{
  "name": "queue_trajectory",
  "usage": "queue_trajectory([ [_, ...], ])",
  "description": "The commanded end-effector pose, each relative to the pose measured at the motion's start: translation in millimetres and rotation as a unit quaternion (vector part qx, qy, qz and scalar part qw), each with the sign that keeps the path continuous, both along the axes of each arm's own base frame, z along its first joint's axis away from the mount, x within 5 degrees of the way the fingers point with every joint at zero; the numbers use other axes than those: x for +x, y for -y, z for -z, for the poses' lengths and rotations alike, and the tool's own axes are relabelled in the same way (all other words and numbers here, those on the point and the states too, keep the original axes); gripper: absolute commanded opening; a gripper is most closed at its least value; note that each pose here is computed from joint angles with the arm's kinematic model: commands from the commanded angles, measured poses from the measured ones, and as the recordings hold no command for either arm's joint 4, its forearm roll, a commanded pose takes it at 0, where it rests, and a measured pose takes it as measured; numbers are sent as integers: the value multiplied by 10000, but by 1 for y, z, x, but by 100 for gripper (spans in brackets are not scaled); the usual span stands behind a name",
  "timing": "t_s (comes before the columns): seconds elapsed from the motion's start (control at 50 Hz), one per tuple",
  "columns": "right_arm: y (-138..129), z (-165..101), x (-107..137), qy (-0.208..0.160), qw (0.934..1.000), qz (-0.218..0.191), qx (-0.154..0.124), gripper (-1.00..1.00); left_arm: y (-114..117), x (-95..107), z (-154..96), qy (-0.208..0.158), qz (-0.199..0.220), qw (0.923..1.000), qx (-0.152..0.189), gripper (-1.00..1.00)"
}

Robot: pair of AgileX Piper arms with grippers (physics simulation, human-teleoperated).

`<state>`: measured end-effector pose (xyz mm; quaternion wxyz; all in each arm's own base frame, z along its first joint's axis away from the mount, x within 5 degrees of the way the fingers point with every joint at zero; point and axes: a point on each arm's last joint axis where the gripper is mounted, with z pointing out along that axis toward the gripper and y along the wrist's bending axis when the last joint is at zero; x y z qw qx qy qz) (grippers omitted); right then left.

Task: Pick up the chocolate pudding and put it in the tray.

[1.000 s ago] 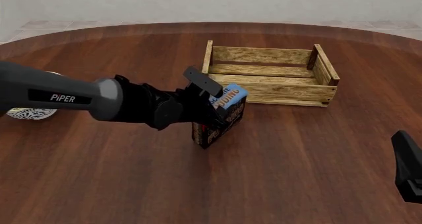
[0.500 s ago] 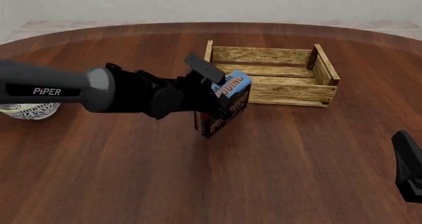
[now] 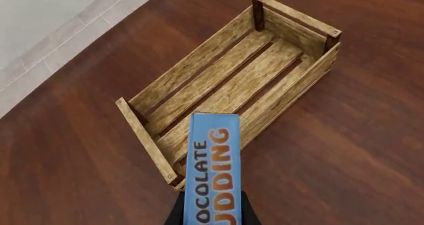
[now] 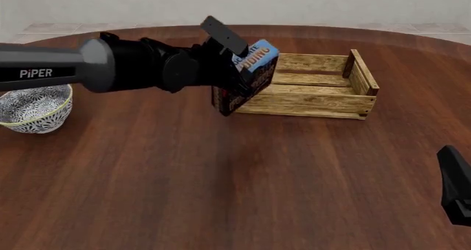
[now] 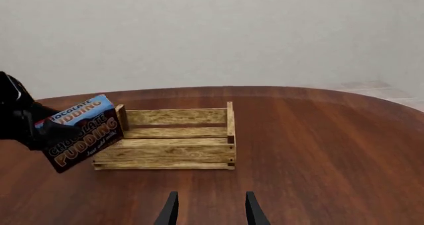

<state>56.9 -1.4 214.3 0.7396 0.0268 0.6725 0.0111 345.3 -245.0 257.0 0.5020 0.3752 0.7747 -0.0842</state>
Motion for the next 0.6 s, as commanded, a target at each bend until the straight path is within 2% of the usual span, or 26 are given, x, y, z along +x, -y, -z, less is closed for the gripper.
queue_trajectory([
  [0.02, 0, 0, 0, -7, 10000, 3, 27, 100, -1, 18, -20, 435, 96, 9988, 221, -100],
  [0.32, 0, 0, 0, 0, 10000, -4, 20, 100, 1, 48, -36, 838, 73, 9959, 345, -100],
  [0.6, 0, 0, 0, -1, 10000, 15, 15, 100, 29, 44, -59, 1062, 278, 9939, 55, -100],
])
